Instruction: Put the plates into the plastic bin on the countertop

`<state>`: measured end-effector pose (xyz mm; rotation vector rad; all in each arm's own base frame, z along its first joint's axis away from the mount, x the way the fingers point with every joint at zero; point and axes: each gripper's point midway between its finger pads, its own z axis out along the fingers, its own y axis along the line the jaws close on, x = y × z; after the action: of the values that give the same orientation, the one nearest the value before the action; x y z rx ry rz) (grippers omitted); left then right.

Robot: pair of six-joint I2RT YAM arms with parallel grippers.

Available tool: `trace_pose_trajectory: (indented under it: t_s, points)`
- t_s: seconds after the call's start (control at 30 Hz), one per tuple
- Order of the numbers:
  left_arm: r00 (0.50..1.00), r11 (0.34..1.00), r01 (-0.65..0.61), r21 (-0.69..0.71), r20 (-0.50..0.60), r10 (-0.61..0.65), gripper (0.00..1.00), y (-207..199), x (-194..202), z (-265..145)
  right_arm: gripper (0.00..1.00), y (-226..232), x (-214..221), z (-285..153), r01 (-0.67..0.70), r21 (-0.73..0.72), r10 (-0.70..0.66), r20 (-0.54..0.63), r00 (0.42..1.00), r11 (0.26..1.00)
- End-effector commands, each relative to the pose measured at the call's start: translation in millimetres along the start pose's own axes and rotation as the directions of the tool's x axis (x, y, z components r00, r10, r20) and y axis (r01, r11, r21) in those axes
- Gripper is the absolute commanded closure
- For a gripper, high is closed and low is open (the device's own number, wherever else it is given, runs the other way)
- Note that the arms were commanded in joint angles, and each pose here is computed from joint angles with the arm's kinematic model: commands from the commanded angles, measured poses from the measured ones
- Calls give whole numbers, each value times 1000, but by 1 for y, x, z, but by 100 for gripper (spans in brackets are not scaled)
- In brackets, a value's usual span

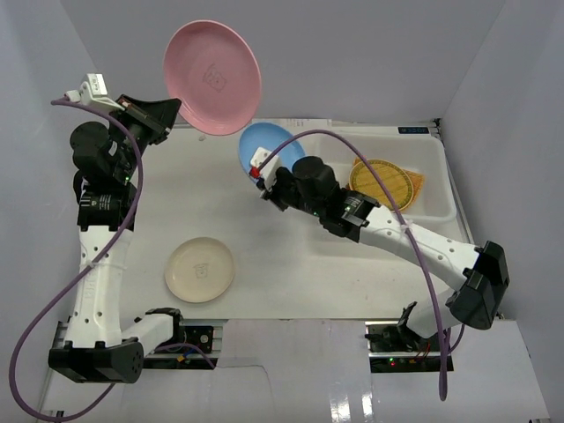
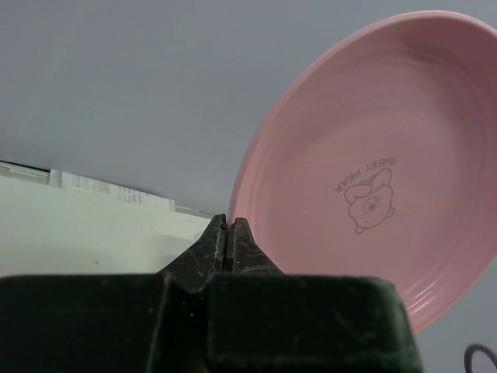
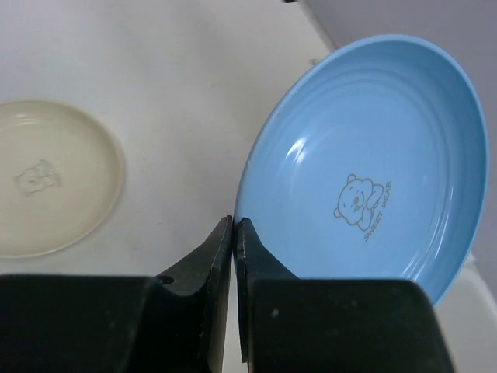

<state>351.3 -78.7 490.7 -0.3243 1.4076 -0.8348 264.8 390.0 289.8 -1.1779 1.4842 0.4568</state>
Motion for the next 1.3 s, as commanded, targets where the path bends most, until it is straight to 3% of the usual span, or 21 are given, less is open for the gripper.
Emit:
trace_pose_trajectory:
  t_s: [0.0,0.17,0.33,0.47,0.5,0.6,0.63,0.73,0.8,0.83,0.87,0.9,0.93,0.97,1.03,1.07,1.1,1.17,1.2,1.23,1.27]
  points:
    - [999,993,39,113,-26,-36,100,-32,-4,-10,92,-81,1,-21,7,243,-8,3,1000,970]
    - [986,985,94,146,-148,-72,100,-32,40,2,92,-158,106,-60,-100,450,180,-140,974,888]
    - [955,983,85,163,-295,-34,100,-52,118,31,92,-195,173,-91,-202,578,352,-159,922,791]
    - [924,988,95,122,-380,-42,100,-44,166,51,92,-197,191,-99,-307,594,456,-115,882,744]
    - [918,989,97,112,-395,-45,100,-42,175,54,87,-191,198,-99,-345,591,493,-104,864,729]
    - [892,992,98,78,-449,-53,100,-32,210,64,29,-197,200,-113,-415,619,553,-38,832,667]
    - [888,992,99,74,-456,-55,100,-32,217,66,22,-196,196,-115,-439,620,566,-10,824,651]
    - [877,993,91,72,-478,-46,100,-42,242,72,18,-220,175,-146,-530,651,597,143,789,544]
    - [854,995,89,52,-518,-50,100,-40,272,79,20,-240,177,-181,-559,713,614,228,755,423]
    - [853,994,85,63,-520,-40,100,-52,282,82,29,-255,174,-212,-579,755,599,319,734,308]
    - [835,996,74,46,-548,-37,100,-47,306,88,37,-260,176,-230,-585,773,592,360,721,243]
    - [829,997,69,42,-558,-34,100,-47,316,92,49,-264,175,-246,-598,778,575,405,711,192]
    - [816,997,66,51,-578,-24,100,-53,331,92,80,-269,167,-273,-631,767,532,488,691,116]
    - [808,998,55,37,-589,-22,100,-51,349,104,91,-271,171,-289,-641,765,518,521,678,69]
    - [785,999,41,24,-619,-17,100,-52,373,110,92,-271,158,-315,-676,736,462,589,663,32]
    - [797,998,48,41,-604,-14,100,-66,371,122,92,-269,155,-320,-685,728,450,603,659,29]
    - [776,999,31,21,-630,-11,100,-55,397,129,92,-267,149,-322,-693,720,437,613,658,36]
    - [774,998,30,46,-634,6,100,-75,404,140,92,-259,123,-309,-735,657,438,619,652,167]
    - [741,1000,7,27,-671,13,100,-66,435,140,92,-255,117,-301,-752,626,453,620,640,205]
    - [738,999,7,34,-675,17,100,-70,442,144,92,-247,99,-285,-773,553,476,613,631,312]
    - [753,998,25,62,-658,22,100,-88,437,153,92,-242,92,-278,-789,511,491,619,613,341]
